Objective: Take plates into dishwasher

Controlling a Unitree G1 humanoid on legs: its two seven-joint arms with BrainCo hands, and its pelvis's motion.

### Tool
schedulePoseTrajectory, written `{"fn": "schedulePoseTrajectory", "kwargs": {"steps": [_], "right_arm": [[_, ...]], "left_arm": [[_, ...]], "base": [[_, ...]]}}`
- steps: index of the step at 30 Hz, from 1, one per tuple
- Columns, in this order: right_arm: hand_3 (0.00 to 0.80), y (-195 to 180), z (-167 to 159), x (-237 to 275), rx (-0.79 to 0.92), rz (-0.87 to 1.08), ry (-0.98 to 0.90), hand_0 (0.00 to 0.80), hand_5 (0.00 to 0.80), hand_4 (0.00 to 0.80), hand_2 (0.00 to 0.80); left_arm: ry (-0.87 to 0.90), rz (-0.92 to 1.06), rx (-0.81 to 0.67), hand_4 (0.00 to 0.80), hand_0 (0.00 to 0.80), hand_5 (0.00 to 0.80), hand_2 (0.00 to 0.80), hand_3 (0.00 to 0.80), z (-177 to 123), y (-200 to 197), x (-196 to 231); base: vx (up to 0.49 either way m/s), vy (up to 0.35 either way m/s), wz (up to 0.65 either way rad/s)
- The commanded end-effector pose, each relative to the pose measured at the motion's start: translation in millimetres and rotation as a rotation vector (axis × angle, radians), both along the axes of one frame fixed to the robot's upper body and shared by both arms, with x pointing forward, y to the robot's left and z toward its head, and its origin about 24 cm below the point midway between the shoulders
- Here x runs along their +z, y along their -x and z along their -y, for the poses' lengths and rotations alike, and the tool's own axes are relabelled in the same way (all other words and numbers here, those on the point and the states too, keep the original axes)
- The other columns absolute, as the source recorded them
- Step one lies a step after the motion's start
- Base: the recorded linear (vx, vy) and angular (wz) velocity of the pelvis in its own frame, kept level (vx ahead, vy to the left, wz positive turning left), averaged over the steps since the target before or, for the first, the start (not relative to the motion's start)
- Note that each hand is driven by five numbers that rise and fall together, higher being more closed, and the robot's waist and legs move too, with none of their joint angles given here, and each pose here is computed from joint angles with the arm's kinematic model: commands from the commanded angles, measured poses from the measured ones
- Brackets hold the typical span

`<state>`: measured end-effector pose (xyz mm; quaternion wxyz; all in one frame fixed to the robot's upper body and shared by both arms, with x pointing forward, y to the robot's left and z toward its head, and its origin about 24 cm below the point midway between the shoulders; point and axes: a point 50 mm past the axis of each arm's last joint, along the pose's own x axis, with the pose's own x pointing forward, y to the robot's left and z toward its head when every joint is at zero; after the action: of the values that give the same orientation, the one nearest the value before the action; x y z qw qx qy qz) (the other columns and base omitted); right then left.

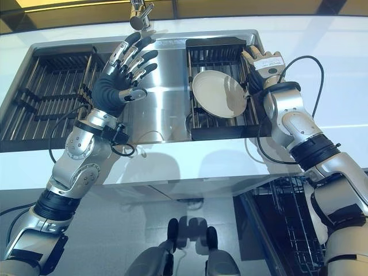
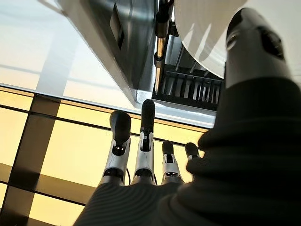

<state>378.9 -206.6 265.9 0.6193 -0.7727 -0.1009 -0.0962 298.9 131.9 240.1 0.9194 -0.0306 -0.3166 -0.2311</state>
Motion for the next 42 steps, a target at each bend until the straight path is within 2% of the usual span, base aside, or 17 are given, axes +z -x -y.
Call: {"fn": "schedulePoseTrajectory", "kwargs": {"steps": [1, 11, 19, 28, 42], "right_arm": [[0.000, -0.4, -13.3, 46.9, 0.019, 0.096, 0.026, 0.000, 0.000, 0.000, 0.000], [0.000, 2.6, -30.7, 34.5, 0.088, -0.015, 0.039, 0.000, 0.000, 0.000, 0.000], [0.000, 3.2, -49.0, 30.1, 0.135, -0.028, 0.071, 0.000, 0.000, 0.000, 0.000], [0.000, 2.2, -65.7, 12.6, 0.160, -0.123, 0.005, 0.000, 0.000, 0.000, 0.000], [0.000, -10.8, -53.6, -31.3, 0.034, -0.285, -0.014, 0.000, 0.000, 0.000, 0.000]], "left_arm": [[0.022, 0.118, -0.050, 0.000, 0.000, 0.000, 0.000, 0.000, 10.9, 0.8, 26.0], [0.022, 0.112, -0.040, 0.000, 0.000, 0.000, 0.000, 0.000, 10.6, 0.6, 23.7], [0.020, 0.092, -0.050, 0.000, 0.000, 0.000, 0.000, 0.000, 16.9, -0.5, 18.5], [0.025, 0.087, -0.051, 0.000, 0.000, 0.000, 0.000, 0.000, 19.3, 0.7, 15.4], [0.030, 0.058, -0.054, 0.000, 0.000, 0.000, 0.000, 0.000, 26.0, 1.1, 10.0]], "base": [[0.000, 0.000, 0.00], [-0.011, 0.001, 0.00], [0.000, 0.000, 0.00], [0.004, 0.014, 0.03], [0.013, 0.009, 0.03]]}}
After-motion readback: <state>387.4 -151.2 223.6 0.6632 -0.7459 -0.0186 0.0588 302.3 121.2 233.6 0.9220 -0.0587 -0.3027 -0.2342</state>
